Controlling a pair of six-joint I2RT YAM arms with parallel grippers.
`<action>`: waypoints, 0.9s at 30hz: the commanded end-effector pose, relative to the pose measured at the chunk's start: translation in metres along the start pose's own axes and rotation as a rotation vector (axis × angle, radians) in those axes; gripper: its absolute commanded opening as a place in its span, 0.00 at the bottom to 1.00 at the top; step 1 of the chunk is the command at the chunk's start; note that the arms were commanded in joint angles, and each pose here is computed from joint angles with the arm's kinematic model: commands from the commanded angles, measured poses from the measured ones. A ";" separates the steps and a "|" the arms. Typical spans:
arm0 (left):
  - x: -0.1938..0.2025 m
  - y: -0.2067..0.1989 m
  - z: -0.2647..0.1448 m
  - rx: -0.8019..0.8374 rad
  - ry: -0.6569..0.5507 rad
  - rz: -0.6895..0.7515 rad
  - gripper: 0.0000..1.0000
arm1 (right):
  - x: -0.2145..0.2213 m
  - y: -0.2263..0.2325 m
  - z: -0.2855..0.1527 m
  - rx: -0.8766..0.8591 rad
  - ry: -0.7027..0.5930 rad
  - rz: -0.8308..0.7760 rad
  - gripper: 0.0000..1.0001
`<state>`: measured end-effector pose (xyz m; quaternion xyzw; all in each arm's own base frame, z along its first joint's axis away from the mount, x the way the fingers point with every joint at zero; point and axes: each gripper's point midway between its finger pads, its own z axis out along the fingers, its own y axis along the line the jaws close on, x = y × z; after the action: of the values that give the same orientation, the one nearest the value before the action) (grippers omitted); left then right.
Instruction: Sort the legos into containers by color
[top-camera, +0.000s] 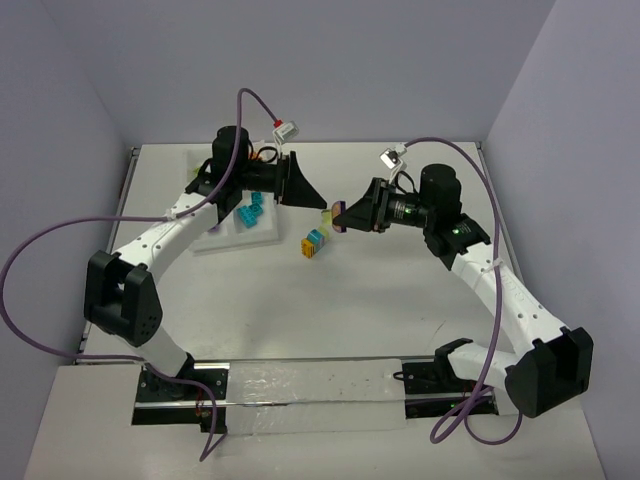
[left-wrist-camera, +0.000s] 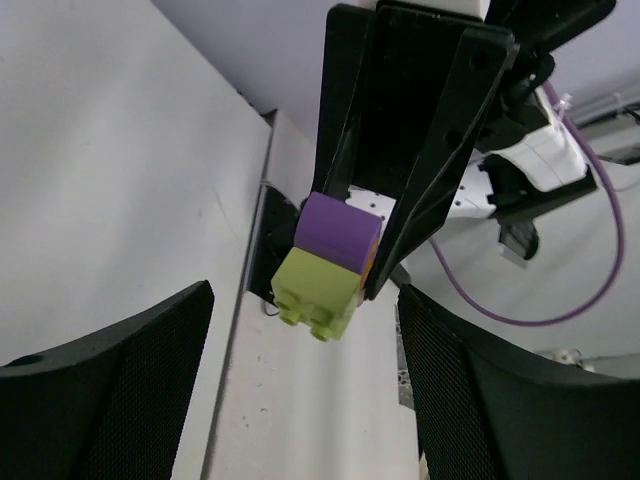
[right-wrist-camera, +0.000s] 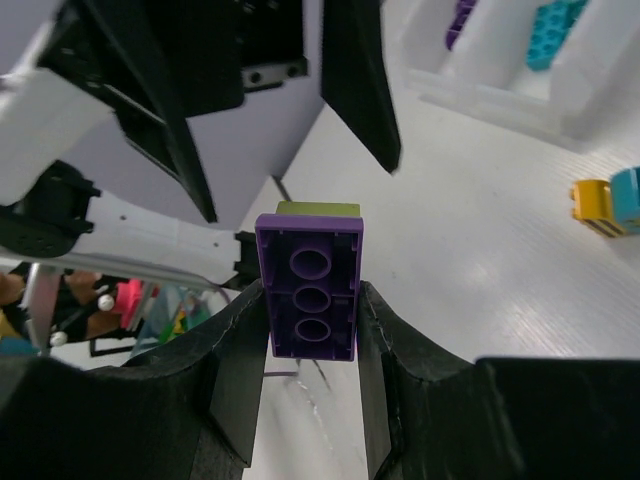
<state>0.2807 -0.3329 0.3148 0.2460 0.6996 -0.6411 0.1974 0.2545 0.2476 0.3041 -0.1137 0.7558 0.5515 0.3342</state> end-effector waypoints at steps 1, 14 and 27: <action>-0.001 -0.046 -0.009 0.171 0.014 0.107 0.81 | -0.021 0.045 -0.007 -0.177 -0.053 -0.086 0.00; 0.009 -0.046 -0.011 0.198 0.045 0.087 0.75 | -0.020 0.047 -0.005 -0.198 -0.043 -0.070 0.00; 0.020 -0.069 -0.004 0.276 0.073 0.109 0.62 | -0.014 0.034 0.000 -0.174 -0.027 -0.042 0.00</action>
<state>0.2426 -0.3340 0.3334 0.2869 0.6348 -0.7026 0.1450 0.2477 0.2571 0.3348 -0.1356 0.7089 0.6060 0.3343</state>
